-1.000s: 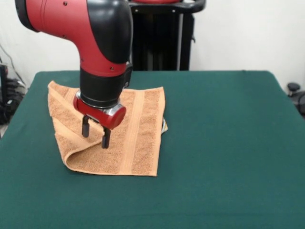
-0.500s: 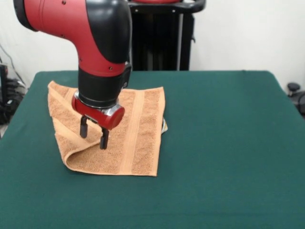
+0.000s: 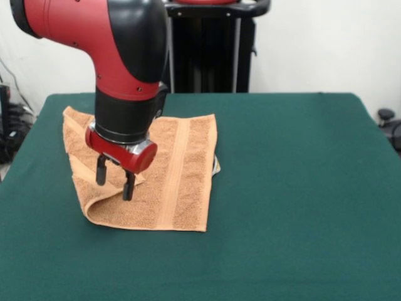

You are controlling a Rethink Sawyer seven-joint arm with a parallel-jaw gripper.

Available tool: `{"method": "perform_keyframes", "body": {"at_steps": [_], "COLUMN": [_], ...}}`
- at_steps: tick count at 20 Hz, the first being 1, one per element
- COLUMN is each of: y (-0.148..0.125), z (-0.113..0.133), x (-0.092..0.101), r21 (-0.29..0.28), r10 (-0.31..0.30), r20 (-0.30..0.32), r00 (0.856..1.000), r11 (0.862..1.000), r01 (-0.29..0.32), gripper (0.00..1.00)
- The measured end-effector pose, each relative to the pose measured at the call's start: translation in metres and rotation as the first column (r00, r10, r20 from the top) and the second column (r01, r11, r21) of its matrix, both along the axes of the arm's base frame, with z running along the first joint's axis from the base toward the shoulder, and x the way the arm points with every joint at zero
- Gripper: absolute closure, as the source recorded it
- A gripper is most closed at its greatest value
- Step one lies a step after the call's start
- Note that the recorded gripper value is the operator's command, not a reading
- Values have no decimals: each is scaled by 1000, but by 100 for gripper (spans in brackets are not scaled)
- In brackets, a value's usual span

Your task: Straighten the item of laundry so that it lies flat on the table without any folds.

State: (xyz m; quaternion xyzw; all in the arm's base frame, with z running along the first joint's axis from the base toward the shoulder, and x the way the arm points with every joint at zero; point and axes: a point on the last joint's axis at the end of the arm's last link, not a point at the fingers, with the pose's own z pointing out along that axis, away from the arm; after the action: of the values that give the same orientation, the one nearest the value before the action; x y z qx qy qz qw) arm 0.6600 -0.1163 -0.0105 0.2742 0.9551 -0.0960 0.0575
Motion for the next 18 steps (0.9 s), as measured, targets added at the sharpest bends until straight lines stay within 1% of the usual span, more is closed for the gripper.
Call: {"method": "perform_keyframes", "body": {"at_steps": [5,11,12,14,18], "y": [-6,-18,-20,-20,-17], "z": [2,-6,-10,-13,-21], "x": [6,3,-1,-5,-16], "r21": [-17,-47,-49,-50,-51], "r10": [2,0,-5,-8,-14], "r20": [9,-18,-41,-61,-124], "r00": [1000,1000,999,998,992], "r11": [1000,999,999,999,999], "r01": [-2,0,3,5,8], "gripper": [0,0,0,0,0]}}
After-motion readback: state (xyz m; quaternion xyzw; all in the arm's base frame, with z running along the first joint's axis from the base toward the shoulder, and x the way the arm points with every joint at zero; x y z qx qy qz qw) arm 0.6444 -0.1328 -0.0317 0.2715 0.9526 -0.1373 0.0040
